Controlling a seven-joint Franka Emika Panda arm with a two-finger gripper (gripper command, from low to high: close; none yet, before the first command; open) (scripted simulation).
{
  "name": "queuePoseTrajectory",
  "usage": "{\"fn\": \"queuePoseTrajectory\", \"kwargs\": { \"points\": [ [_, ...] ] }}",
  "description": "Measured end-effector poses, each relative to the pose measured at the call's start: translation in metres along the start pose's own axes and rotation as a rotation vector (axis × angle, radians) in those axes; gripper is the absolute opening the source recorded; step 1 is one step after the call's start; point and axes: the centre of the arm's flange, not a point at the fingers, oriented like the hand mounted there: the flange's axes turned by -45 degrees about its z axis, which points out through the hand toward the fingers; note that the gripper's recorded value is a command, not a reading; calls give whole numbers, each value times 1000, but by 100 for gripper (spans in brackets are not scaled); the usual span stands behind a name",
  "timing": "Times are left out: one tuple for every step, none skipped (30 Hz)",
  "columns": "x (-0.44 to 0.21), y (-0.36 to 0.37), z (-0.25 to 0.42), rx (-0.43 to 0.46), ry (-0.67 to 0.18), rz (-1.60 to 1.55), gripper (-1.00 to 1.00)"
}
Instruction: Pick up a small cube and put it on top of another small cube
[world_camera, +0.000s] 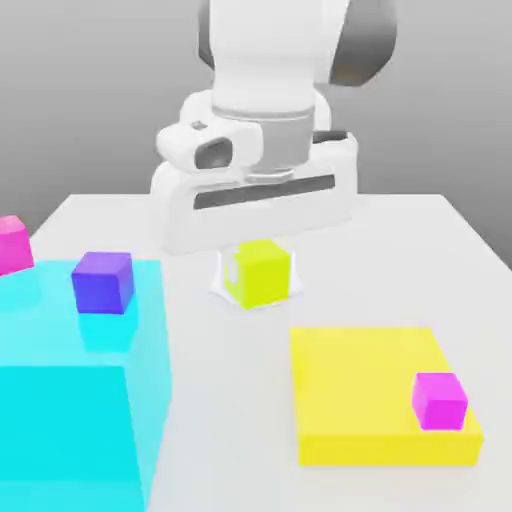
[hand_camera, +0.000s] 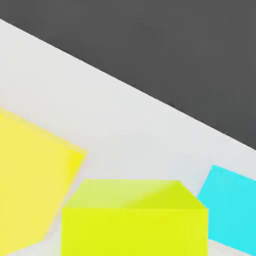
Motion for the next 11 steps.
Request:
{"fn": "queuePoseTrajectory", "kwargs": {
  "points": [
    [-17, 20, -10, 4, 0, 22, -100],
    [-35, 39, -20, 9, 0, 45, -100],
    [-54, 57, -30, 15, 0, 67, -100],
    [-65, 66, -28, 18, 1, 80, -100],
    [-70, 71, -19, 20, 1, 86, -100],
    [-73, 73, -7, 21, 1, 89, -100],
    [-74, 74, 6, 21, 1, 91, -100],
    [-76, 74, 18, 22, 1, 92, 100],
    [-76, 74, 18, 22, 1, 92, 100],
    [-76, 74, 18, 22, 1, 92, 100],
    [-76, 74, 18, 22, 1, 92, 100]
  ]
}}
